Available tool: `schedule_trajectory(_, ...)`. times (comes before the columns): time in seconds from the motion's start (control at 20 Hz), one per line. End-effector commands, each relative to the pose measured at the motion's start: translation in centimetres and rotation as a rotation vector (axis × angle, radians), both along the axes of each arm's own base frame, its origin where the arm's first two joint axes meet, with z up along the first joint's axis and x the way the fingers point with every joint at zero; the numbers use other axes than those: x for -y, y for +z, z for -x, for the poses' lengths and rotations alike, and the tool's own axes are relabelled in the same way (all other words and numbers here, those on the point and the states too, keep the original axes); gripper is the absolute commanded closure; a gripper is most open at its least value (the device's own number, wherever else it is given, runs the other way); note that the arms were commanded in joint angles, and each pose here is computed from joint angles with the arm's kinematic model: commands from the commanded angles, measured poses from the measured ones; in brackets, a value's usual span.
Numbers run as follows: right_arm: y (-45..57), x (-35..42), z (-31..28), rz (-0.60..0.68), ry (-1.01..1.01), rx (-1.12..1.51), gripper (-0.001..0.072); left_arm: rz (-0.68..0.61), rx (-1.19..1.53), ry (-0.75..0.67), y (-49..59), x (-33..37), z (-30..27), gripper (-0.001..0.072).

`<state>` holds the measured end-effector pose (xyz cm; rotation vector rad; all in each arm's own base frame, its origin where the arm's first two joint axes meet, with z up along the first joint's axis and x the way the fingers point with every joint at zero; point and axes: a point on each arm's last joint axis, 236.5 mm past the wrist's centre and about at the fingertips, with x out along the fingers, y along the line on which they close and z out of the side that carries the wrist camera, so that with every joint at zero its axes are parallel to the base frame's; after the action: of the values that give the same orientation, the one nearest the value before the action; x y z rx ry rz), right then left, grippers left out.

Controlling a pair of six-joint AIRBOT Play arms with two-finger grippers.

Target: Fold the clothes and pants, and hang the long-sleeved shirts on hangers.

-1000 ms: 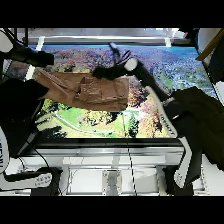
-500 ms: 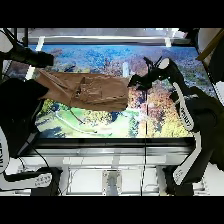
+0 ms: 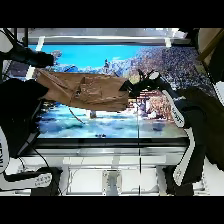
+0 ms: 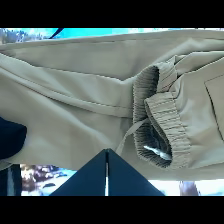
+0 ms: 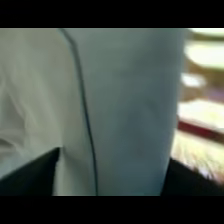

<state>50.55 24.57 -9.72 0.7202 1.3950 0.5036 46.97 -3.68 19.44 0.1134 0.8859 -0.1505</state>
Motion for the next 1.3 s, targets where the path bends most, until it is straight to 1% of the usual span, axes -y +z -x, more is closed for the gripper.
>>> schedule_trajectory(0.0, 2.1, -2.7, 0.1, -0.056, 0.035, 0.026, 0.0643, -0.001, -0.003, 0.000, 0.0, 0.0, 0.1, 0.0689)
schedule_trajectory(0.05, 3.4, -2.9, 0.3, -0.062, 0.067, 0.039, 0.0694, -0.003, -0.011, 0.000, -0.2, -0.1, 0.2, 0.0693)
schedule_trajectory(0.2, 6.8, -1.2, 2.1, -0.012, 0.200, 0.049, 0.0693, -0.004, -0.039, 0.000, -0.4, -0.2, 1.0, 0.0696)
schedule_trajectory(0.25, 7.7, 0.3, 3.1, 0.035, 0.245, 0.043, 0.0694, -0.005, -0.047, -0.003, -0.2, -0.1, 1.5, 0.0696)
schedule_trajectory(0.4, 9.4, 6.5, 5.9, 0.229, 0.327, 0.004, 0.0693, -0.004, -0.028, -0.020, 1.7, 0.5, 3.2, 0.0697)
schedule_trajectory(0.45, 10.4, 8.1, 6.6, 0.256, 0.332, -0.012, 0.0694, 0.000, -0.010, -0.035, 2.7, 1.1, 4.0, 0.0697)
schedule_trajectory(0.7, 15.8, 14.1, 10.6, 0.291, 0.329, -0.069, 0.0693, 0.011, 0.091, -0.149, 7.4, 5.3, 8.1, 0.0697)
schedule_trajectory(0.9, 18.4, 18.3, 13.7, 0.339, 0.241, -0.077, 0.0693, 0.041, 0.068, -0.249, 6.8, 10.5, 9.2, 0.0696)
schedule_trajectory(1.0, 18.9, 19.9, 15.3, 0.342, 0.193, -0.087, 0.0693, 0.031, 0.014, -0.325, 4.5, 13.9, 9.0, 0.0697)
schedule_trajectory(1.1, 19.5, 20.5, 16.1, 0.343, 0.173, -0.080, 0.0693, 0.009, -0.067, -0.411, 0.1, 18.6, 8.1, 0.0697)
schedule_trajectory(1.25, 19.9, 20.0, 16.0, 0.320, 0.185, -0.059, 0.0693, -0.037, -0.224, -0.530, -11.0, 26.6, 7.0, 0.0696)
